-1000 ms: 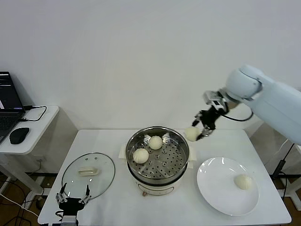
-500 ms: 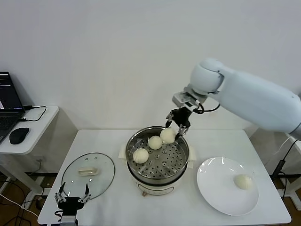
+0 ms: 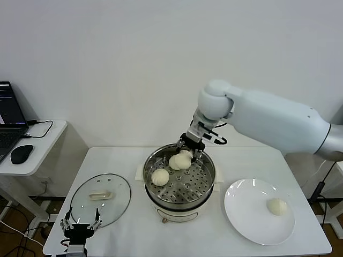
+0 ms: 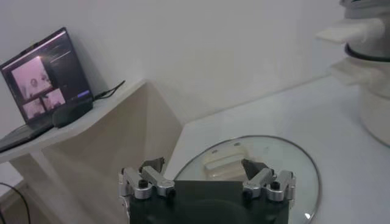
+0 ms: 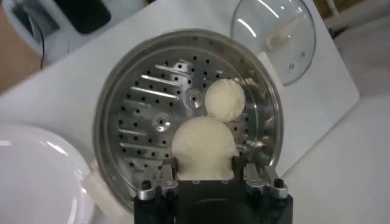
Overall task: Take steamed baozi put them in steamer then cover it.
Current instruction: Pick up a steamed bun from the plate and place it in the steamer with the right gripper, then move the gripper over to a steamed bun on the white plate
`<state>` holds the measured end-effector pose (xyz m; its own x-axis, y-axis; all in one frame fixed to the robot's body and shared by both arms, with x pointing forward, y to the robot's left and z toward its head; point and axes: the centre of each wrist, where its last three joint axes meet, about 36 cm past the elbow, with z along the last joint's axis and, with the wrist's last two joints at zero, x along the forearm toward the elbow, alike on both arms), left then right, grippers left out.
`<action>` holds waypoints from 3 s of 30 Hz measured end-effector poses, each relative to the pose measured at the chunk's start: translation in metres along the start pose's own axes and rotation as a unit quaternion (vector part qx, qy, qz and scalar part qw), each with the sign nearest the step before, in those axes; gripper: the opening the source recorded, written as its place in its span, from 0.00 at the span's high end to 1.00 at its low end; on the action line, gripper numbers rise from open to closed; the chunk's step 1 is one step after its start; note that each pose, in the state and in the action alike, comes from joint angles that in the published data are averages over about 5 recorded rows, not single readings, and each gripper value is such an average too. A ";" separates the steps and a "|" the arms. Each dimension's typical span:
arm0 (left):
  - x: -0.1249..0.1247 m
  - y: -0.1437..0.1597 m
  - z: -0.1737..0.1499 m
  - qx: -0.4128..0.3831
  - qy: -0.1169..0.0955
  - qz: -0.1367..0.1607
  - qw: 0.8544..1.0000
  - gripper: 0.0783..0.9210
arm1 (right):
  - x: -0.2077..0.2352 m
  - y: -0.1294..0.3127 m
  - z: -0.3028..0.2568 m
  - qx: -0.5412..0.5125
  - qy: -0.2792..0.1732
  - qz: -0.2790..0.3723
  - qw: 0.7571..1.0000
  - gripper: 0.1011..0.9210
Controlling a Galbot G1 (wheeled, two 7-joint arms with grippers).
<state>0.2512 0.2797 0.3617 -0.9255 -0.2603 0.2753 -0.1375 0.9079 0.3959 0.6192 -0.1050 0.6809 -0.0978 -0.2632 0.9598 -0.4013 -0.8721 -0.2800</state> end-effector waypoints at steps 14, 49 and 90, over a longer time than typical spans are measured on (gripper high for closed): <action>-0.005 0.002 0.001 0.003 0.002 0.002 1.000 0.12 | -0.046 0.001 -0.019 0.127 -0.018 -0.008 0.992 0.44; -0.008 -0.003 0.005 0.009 0.007 0.004 1.000 0.12 | -0.092 0.004 -0.049 0.221 -0.048 -0.030 0.974 0.44; -0.006 -0.002 -0.007 0.012 -0.005 0.037 0.999 0.12 | 0.059 0.115 0.040 -0.353 0.002 0.035 0.935 0.12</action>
<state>0.2599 0.2773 0.3657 -0.9370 -0.1892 0.2937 -0.0775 0.9322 0.3535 0.6038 -0.2376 0.7045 -0.1496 -0.3063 0.9401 -0.8947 -0.3629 -0.2606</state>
